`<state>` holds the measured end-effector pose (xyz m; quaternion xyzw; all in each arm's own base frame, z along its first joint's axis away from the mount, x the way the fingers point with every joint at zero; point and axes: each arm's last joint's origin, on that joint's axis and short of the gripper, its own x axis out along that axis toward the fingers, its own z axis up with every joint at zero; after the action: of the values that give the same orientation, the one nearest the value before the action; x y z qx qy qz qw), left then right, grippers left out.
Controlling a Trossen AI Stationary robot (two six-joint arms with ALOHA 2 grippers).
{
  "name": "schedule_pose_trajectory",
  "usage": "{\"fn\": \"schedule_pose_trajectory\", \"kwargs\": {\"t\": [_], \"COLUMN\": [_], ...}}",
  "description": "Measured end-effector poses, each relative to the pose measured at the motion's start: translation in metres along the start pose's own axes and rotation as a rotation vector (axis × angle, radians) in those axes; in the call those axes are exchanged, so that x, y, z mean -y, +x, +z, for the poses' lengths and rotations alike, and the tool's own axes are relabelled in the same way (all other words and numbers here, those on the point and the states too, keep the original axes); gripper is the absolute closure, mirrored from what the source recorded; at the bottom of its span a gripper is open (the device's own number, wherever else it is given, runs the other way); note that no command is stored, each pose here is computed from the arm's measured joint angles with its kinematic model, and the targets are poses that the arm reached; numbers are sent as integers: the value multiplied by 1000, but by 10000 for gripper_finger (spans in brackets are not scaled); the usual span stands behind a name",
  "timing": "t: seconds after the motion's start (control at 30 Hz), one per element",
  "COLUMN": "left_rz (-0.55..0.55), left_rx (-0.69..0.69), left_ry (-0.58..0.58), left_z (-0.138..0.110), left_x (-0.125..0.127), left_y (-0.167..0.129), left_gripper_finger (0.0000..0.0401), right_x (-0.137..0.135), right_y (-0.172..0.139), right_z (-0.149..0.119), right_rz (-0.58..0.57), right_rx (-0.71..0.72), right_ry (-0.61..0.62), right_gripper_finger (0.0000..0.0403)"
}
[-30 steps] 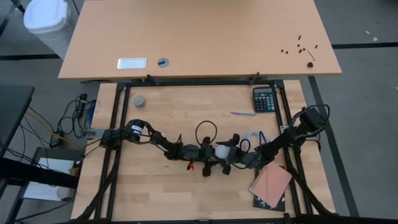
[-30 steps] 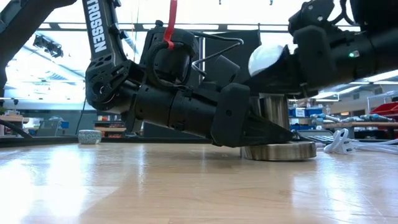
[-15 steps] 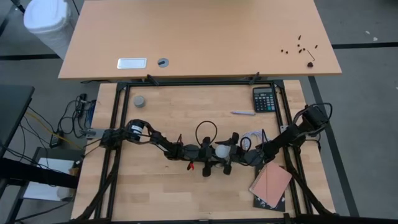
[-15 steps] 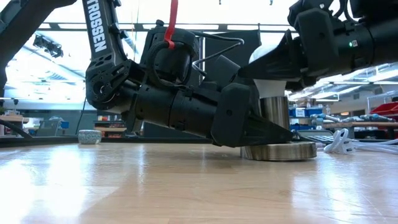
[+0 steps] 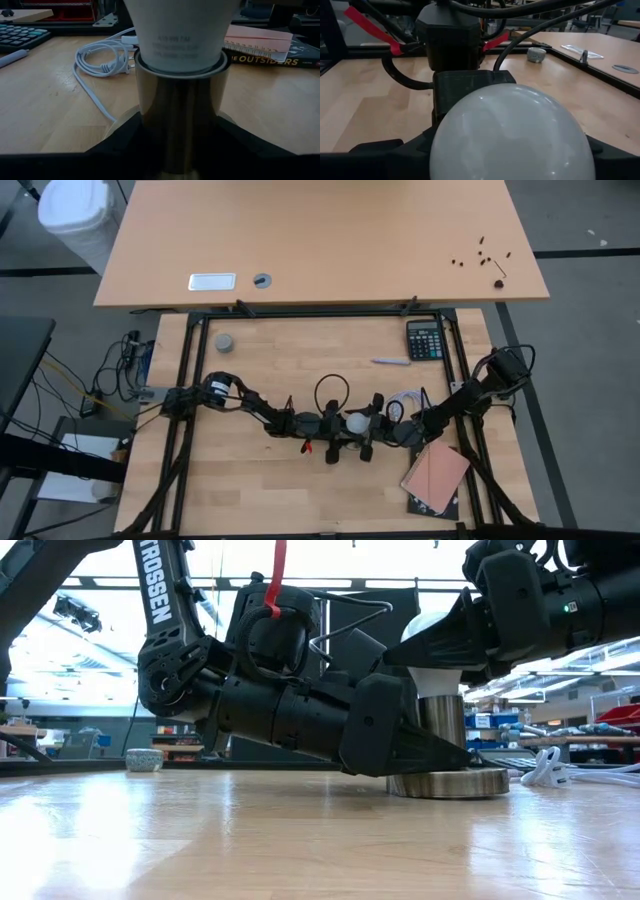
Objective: Screw lightbulb
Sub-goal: Remove the lightbulb from the bronze lamp socket
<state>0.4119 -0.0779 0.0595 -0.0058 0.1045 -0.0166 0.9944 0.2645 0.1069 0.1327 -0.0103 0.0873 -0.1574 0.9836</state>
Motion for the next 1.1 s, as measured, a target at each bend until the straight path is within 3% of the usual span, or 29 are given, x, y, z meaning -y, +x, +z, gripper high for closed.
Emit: {"fn": "schedule_pose_trajectory", "kwargs": {"t": [0.2,0.7,1.1], "left_rz": [0,-30,-50], "left_rx": [0,-1,-4], "left_ry": [1,17,19], "left_z": [0,0,0], "left_x": [0,1,2], "left_y": [0,0,0], "left_gripper_finger": [213,213,213], "right_x": [0,1,18], "right_y": [0,3,-2], "right_z": [0,0,-8], "right_rz": [6,113,232], "right_rx": [-1,-19,-23], "right_ry": [-4,-17,38], "right_gripper_finger": [134,147,148]}}
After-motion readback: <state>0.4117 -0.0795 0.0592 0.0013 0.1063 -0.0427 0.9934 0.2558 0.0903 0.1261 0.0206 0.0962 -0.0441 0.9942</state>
